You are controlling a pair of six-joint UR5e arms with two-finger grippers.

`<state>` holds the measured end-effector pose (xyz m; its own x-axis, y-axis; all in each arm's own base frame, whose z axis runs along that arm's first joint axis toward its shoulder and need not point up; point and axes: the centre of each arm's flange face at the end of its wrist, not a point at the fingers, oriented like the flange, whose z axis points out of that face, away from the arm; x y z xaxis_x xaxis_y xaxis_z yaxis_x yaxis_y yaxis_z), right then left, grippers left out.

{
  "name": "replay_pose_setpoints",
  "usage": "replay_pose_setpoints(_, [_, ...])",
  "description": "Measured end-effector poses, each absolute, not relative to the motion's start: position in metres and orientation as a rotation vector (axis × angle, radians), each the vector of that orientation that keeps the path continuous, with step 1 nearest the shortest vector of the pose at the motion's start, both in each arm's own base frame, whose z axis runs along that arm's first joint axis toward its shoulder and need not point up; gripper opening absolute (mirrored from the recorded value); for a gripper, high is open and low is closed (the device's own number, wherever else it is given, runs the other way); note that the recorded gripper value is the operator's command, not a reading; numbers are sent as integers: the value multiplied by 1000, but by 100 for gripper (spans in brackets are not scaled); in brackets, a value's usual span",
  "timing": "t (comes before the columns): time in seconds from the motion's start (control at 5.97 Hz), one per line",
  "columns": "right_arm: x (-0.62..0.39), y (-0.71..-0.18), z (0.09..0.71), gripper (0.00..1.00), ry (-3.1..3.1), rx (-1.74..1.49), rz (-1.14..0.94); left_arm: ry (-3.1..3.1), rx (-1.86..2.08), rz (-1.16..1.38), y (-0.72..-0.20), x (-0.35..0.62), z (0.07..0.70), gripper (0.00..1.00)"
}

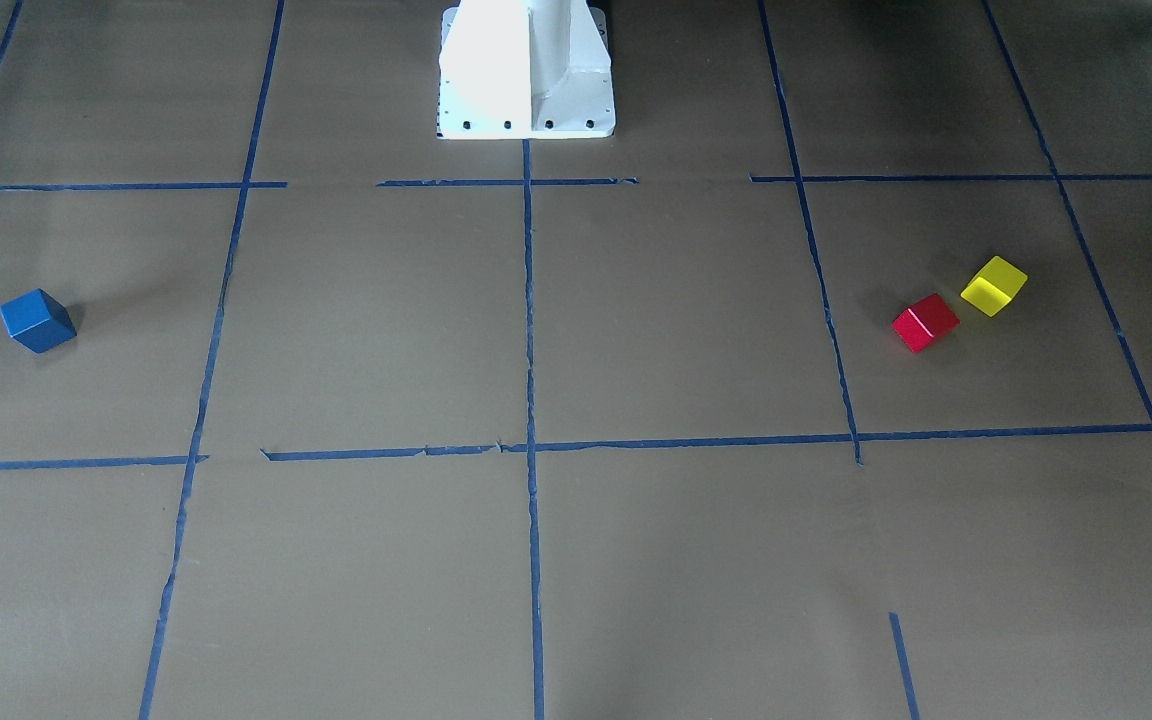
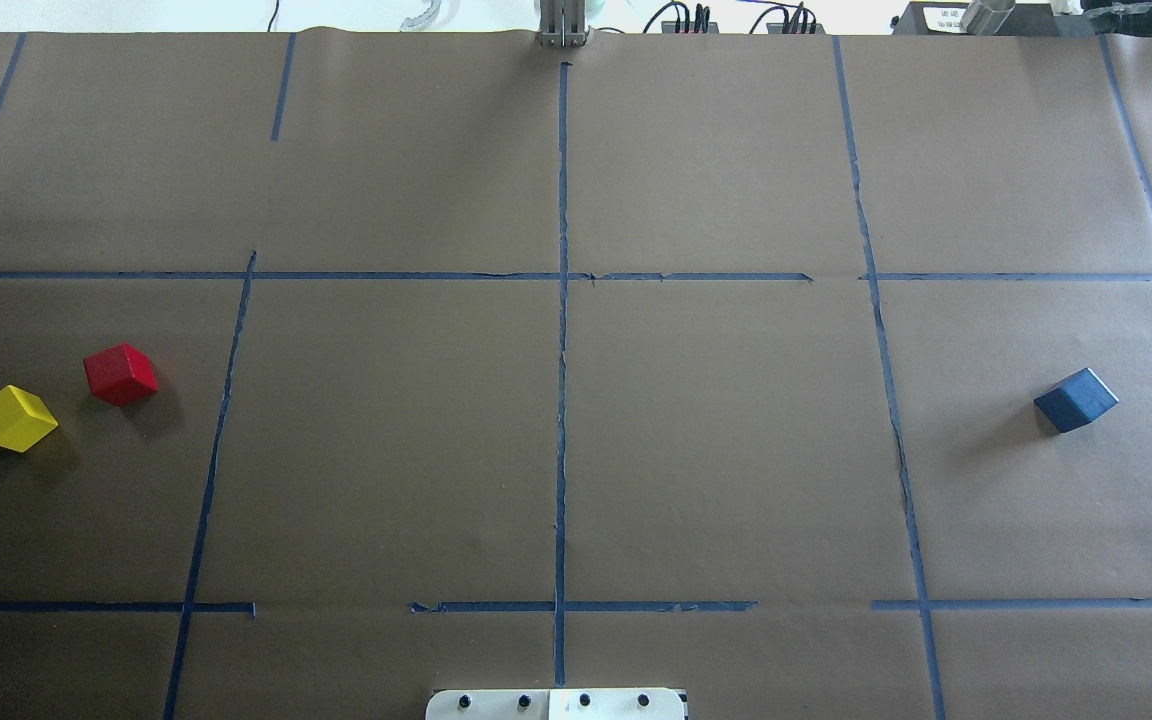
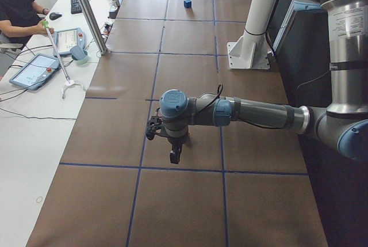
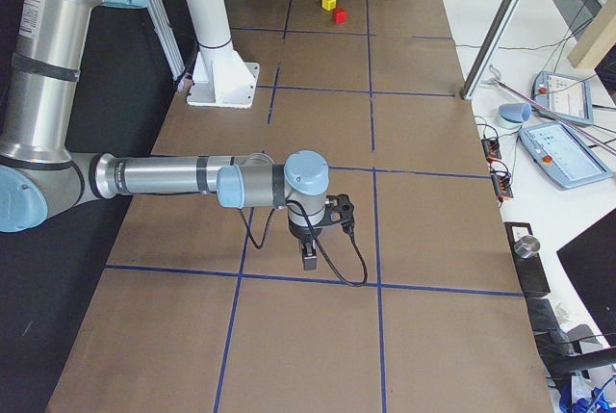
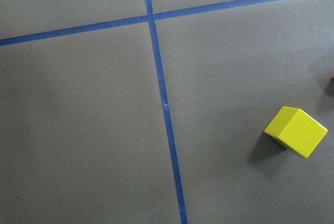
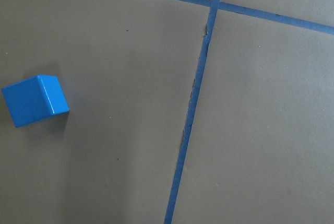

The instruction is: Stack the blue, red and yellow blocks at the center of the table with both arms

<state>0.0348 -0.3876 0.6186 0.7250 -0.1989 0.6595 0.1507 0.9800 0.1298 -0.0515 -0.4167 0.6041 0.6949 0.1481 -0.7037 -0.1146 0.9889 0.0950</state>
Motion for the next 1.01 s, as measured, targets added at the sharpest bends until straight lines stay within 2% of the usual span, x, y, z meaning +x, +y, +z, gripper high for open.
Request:
replay_pose_setpoints(0.67, [30, -387, 618, 100, -774, 108, -219, 788, 12, 130, -420, -44, 614, 100])
replay_pose_setpoints(1.01, [8, -391, 610, 100, -807, 160, -297, 820, 13, 140, -423, -36, 610, 100])
